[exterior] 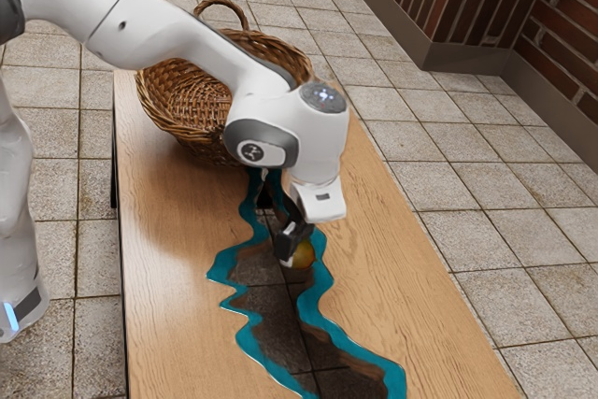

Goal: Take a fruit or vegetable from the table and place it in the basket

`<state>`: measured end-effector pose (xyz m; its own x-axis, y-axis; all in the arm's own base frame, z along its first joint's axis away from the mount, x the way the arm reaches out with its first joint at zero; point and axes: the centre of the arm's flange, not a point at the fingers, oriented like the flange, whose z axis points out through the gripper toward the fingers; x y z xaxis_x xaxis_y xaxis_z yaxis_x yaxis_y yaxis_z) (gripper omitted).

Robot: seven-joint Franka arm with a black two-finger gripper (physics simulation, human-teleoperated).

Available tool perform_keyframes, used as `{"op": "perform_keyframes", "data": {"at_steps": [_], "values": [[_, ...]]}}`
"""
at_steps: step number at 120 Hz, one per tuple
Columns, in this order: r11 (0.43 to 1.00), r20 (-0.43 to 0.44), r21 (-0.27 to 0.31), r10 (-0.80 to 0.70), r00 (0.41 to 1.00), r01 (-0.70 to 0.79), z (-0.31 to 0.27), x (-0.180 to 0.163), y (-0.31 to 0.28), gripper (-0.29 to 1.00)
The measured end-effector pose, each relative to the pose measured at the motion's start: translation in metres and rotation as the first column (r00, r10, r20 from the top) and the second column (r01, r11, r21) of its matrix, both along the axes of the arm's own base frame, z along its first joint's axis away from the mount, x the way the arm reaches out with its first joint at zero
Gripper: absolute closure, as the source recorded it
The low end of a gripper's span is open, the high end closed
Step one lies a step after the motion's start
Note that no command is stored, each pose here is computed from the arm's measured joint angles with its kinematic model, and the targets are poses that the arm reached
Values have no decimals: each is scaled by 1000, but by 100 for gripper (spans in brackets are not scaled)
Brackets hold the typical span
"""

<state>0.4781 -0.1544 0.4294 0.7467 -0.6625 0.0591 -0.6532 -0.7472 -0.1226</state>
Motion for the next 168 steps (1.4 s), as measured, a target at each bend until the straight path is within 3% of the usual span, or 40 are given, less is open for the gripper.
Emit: {"op": "perform_keyframes", "data": {"at_steps": [42,64,92,106,116,135,150,168], "values": [[996,55,55,-69,996,66,-2,4,-1,1],[973,80,166,-173,982,158,-12,1,-2,1],[945,94,236,-253,963,226,-19,4,-8,36],[961,94,166,-236,967,219,-18,-6,-31,35],[988,93,55,-150,984,145,-6,-12,-40,35],[996,173,-87,-10,985,25,94,1,-40,36],[987,235,-150,84,968,-49,198,12,-14,36],[963,251,-166,247,936,-210,291,12,74,38]]}}
